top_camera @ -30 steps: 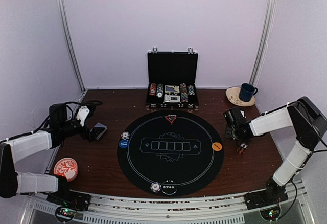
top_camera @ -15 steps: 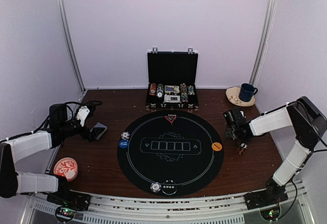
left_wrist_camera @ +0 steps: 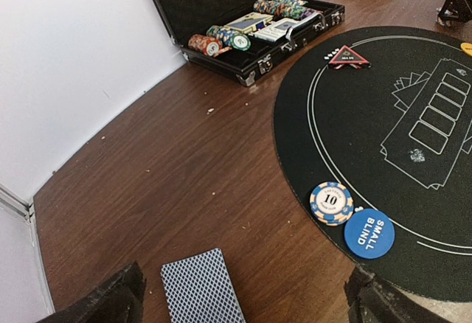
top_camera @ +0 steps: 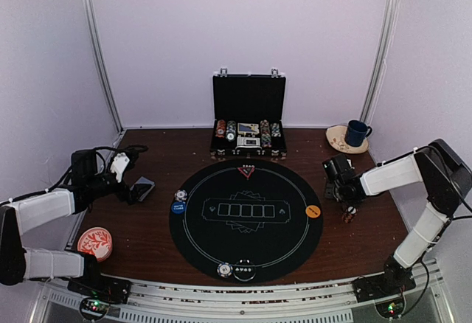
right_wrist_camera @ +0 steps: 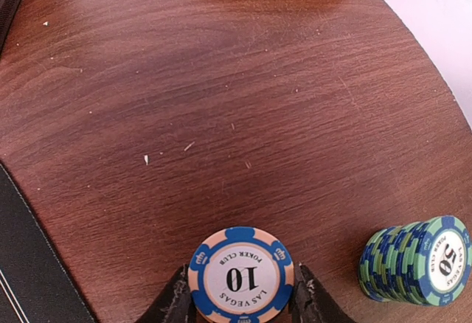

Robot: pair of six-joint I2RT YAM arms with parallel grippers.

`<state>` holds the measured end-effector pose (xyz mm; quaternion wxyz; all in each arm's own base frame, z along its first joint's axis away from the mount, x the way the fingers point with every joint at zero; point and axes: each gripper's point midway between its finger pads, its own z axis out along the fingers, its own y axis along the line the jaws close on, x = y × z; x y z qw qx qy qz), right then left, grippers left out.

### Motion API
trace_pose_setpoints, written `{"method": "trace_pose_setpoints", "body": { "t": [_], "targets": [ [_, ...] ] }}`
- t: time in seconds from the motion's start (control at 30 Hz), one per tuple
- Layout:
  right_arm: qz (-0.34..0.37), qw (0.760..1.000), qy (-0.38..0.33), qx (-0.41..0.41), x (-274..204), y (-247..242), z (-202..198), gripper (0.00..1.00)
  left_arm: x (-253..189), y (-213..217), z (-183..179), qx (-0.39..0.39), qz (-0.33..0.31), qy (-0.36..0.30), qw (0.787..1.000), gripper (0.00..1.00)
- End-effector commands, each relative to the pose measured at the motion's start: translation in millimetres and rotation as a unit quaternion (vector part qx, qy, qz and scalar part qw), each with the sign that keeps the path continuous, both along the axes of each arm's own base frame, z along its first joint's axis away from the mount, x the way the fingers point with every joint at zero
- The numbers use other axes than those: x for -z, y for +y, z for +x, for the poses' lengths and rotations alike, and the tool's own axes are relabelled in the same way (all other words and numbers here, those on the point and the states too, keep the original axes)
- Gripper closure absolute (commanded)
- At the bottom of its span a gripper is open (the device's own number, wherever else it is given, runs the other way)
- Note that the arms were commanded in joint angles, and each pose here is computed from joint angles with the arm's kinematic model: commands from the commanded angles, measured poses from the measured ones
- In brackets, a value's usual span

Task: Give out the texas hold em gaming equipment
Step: Pick up the pile of poker chips from the pile of poker chips, then place the poker chips pile in the big blind area.

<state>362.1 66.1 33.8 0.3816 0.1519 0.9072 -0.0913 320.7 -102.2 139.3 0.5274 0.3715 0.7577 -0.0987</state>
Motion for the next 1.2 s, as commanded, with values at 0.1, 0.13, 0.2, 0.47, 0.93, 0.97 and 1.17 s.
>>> {"method": "trace_pose_setpoints", "body": {
  "t": [0.1, 0.13, 0.2, 0.47, 0.93, 0.97, 1.17],
  "targets": [
    [-0.001, 1.000, -0.027, 0.002, -18.0, -1.3, 5.3, 0.67, -8.3, -2.7, 3.8, 0.009, -0.001, -0.023, 1.000, 0.02],
    [-0.001, 1.000, -0.029, 0.002, -19.5, -0.8, 5.5, 0.67, -8.5, -2.8, 3.8, 0.009, -0.001, -0.023, 1.000, 0.02],
    [-0.002, 1.000, -0.031, 0.000, -22.1, -0.1, 5.1, 0.67, -7.8, -3.0, 3.7, 0.009, -0.001, -0.022, 1.000, 0.02],
    [-0.015, 0.999, -0.042, -0.016, -36.3, 11.8, 1.0, 0.67, -7.6, -2.3, 4.0, 0.007, 0.000, -0.022, 1.000, 0.02],
    [-0.002, 0.992, -0.062, -0.113, -66.8, 85.6, -55.3, 0.67, -8.3, -0.6, 4.7, 0.002, 0.002, -0.023, 1.000, 0.02],
    [0.000, 0.991, -0.062, -0.120, -66.6, 90.0, -62.1, 0.67, -8.5, -1.0, 4.5, 0.003, 0.001, -0.023, 1.000, 0.02],
    [0.015, 0.988, -0.055, -0.144, -62.3, 108.0, -98.5, 0.67, -9.7, -0.5, 3.5, 0.002, 0.002, -0.025, 1.000, 0.02]
  ]
}}
